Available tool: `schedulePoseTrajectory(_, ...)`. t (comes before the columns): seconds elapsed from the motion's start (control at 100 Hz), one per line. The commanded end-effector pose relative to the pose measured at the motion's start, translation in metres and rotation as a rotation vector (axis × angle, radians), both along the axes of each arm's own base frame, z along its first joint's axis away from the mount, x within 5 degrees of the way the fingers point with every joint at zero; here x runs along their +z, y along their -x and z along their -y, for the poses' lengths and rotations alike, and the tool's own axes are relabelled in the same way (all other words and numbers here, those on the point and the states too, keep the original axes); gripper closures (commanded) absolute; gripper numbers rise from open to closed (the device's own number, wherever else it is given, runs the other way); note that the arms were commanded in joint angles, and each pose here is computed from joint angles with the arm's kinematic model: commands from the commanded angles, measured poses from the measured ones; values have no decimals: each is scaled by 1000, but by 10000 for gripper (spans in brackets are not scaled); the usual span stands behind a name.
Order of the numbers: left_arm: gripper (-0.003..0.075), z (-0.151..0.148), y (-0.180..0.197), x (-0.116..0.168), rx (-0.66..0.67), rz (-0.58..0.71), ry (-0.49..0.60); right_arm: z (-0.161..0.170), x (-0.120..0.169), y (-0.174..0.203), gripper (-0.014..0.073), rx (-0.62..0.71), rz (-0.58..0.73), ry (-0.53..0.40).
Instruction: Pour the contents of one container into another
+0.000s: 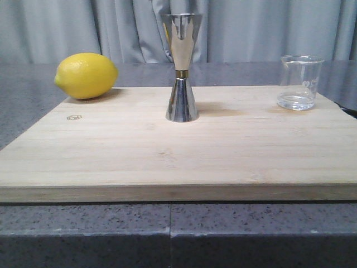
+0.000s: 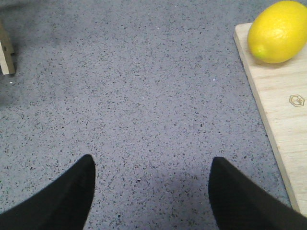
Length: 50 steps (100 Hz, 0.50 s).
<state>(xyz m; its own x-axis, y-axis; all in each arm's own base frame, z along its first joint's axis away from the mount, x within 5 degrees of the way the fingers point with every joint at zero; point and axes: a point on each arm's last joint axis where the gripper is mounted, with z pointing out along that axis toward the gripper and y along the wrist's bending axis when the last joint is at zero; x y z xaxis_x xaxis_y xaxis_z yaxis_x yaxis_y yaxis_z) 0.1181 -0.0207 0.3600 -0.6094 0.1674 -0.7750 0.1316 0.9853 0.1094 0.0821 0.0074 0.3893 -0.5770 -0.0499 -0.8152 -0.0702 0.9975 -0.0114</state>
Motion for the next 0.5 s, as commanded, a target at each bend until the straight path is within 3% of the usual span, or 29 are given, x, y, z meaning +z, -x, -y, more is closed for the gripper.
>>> schedulePoseTrajectory(0.0,257,0,-2,12,1,83,20,0,3,2,-20,2,89,-35)
schedulePoseTrajectory(0.21,259,0,-2,12,1,83,20,3,-4,7,-19,-5,67,-26)
schedulePoseTrajectory(0.3,303,0,-2,12,-1,81,26,4,-4,7,22,-12,66,-12)
schedulePoseTrajectory(0.37,367,0,-2,12,-1,81,26,5,-4,7,134,-17,65,-3)
schedulePoseTrajectory(0.49,487,0,-2,12,-1,81,26,5,-4,7,410,-18,66,-1)
